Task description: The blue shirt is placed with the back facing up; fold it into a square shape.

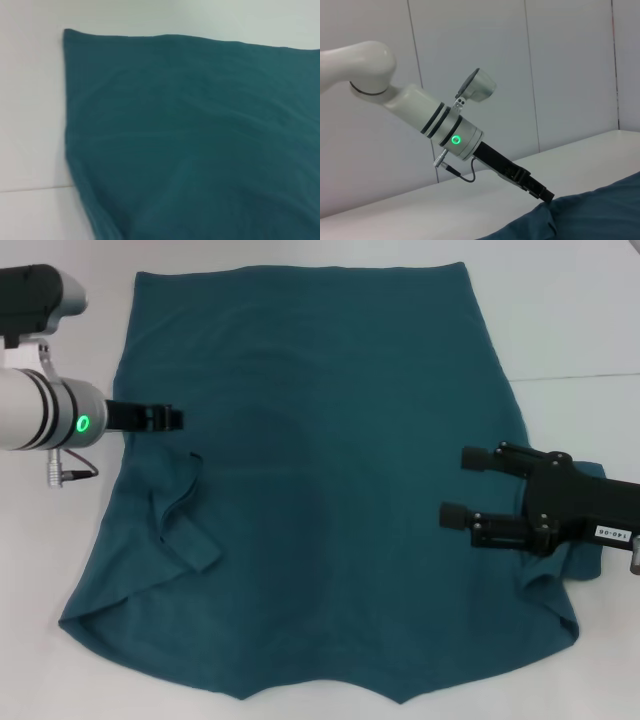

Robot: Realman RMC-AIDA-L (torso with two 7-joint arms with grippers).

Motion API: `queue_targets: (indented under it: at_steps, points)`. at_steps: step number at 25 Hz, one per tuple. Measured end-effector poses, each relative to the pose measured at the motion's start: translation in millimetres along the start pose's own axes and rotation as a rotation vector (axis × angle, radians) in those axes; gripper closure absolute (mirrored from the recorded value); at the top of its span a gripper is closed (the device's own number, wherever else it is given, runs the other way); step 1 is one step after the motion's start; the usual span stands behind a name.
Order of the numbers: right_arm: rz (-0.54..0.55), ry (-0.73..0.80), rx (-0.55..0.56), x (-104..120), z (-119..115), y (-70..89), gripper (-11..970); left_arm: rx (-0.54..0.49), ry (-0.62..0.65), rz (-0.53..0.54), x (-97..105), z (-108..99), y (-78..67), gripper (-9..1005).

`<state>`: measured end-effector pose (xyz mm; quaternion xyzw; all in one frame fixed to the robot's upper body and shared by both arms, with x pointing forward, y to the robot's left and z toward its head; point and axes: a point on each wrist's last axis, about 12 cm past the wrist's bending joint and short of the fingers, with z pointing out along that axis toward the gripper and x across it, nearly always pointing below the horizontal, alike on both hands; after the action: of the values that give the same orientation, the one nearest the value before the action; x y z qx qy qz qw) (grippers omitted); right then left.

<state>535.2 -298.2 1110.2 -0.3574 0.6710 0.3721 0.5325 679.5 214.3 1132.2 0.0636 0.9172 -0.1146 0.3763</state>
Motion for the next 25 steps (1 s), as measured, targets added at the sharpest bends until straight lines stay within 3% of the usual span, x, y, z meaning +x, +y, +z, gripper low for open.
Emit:
queue_targets:
  at_steps: [6, 12, 17, 20, 25]
  points:
    - [-0.003, -0.002, 0.002, -2, 1, -1.3, 43, -0.012, 0.027, -0.004, 5, -3, 12.4, 376]
    - [-0.003, -0.009, 0.016, -5, 1, -4.0, 44, 0.027, 0.127, 0.040, 6, -22, 23.0, 252]
    - [-0.006, -0.020, 0.021, -7, 2, -4.9, 44, 0.059, 0.136, 0.195, 5, -45, 14.0, 148]
    - [-0.008, -0.020, 0.022, -7, 2, -5.4, 44, 0.036, 0.149, 0.284, 10, -51, 9.5, 126]
    - [-0.008, -0.024, 0.031, -8, 1, -6.5, 43, 0.019, 0.164, 0.326, 19, -50, 10.1, 140]
